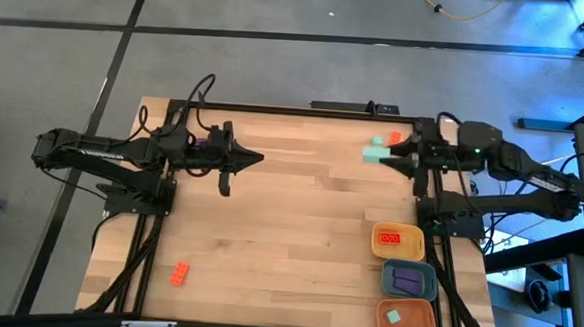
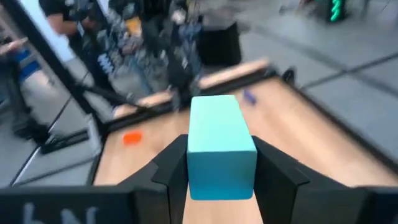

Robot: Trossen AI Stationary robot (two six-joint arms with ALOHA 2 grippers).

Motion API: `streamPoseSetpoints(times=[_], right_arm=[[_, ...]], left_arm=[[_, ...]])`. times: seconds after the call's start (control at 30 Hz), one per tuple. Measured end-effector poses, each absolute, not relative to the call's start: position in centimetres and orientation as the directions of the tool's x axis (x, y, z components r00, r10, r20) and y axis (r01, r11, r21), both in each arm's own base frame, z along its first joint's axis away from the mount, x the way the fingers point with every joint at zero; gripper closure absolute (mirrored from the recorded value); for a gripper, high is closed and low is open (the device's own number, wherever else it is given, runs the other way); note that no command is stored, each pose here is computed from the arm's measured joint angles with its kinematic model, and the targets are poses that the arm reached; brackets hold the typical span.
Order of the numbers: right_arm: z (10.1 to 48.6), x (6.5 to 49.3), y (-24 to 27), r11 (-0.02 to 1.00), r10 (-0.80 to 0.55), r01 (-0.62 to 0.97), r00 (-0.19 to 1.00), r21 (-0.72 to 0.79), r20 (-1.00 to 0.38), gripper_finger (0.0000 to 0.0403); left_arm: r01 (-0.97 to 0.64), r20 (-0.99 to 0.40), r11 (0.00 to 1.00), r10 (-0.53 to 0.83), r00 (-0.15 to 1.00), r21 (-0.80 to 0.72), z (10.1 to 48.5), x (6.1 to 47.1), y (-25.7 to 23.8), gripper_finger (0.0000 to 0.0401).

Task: Sort & place blocks by color
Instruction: Put the bottom light blue block into the orange bin

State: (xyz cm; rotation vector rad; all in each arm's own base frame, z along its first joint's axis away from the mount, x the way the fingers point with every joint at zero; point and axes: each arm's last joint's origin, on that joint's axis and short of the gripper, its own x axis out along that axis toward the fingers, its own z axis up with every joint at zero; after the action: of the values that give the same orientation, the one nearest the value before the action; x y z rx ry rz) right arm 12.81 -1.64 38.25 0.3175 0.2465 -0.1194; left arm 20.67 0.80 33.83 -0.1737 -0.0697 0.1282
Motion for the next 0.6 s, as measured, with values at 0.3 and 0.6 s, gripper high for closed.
streamPoseSetpoints(times=[0.3,0.6], right_arm=[[38.9,15.4,0.9,0.846,0.369,0.034,0.684,0.532,-0.629,0.0264],[37.5,12.6,5.6,0.758,0.565,0.275,0.175,0.591,-0.806,0.0264]], left_arm=[[-0.126,0.057,0.977,0.138,0.989,-0.172,33.8,20.7,0.8,0.0401],[-0.127,0.057,0.98,0.138,0.989,-0.156,33.8,20.7,0.8,0.0401]])
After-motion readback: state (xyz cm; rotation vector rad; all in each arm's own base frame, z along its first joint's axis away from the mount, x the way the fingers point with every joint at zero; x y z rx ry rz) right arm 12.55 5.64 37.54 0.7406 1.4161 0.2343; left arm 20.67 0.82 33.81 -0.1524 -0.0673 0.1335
